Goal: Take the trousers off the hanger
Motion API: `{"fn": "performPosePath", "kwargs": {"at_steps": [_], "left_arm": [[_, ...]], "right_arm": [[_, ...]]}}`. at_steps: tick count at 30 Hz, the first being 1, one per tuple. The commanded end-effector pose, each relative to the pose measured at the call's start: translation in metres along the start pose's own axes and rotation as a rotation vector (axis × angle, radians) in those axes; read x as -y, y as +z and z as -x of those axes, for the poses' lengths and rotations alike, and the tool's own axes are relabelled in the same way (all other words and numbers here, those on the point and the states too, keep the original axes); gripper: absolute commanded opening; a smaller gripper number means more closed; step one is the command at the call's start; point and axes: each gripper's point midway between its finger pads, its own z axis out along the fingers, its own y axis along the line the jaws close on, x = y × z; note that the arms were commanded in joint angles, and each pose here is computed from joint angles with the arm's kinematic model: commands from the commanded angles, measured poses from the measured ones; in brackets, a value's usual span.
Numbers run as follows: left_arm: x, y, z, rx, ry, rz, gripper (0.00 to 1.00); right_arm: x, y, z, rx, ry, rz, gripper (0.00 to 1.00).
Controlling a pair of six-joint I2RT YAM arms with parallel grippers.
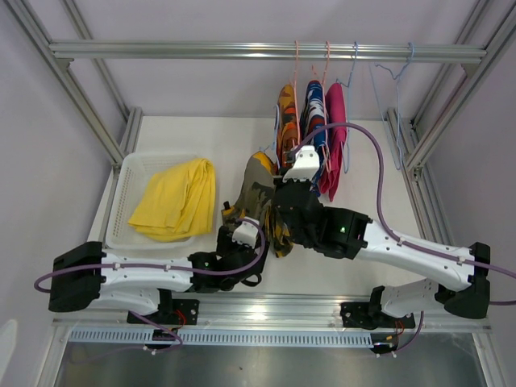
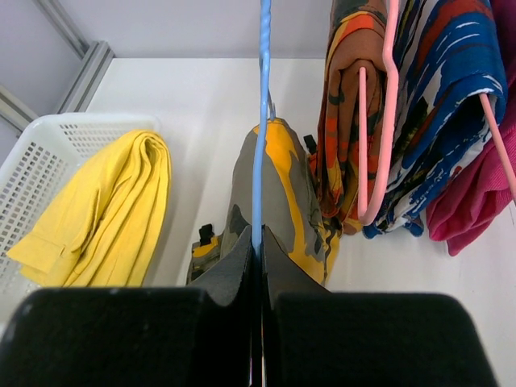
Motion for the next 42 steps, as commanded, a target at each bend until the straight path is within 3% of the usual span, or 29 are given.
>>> {"fn": "performPosePath", "kwargs": {"at_steps": [1, 17, 29, 42], "left_arm": [[0.008, 0.004, 0.001, 0.015, -0.054, -0.001, 0.99], [0.029, 0.016, 0.002, 0.032, -0.119, -0.026, 0.99], [0.013, 0.027, 0.001, 0.033, -0.137, 0.181, 0.99], [0.013, 0.029, 0.027, 0.132, -0.215, 0.235, 0.98]], "right_arm": [[0.005, -0.013, 0.053, 0.097, 0.145, 0.01, 0.0], [0.002, -0.012, 0.048, 0.083, 0.175, 0.026, 0.0], [0.006, -0.023, 0.056, 0.086, 0.217, 0.061, 0.0], [-0.001, -0.025, 0.046, 0.056, 0.263, 0.104, 0.0]]}}
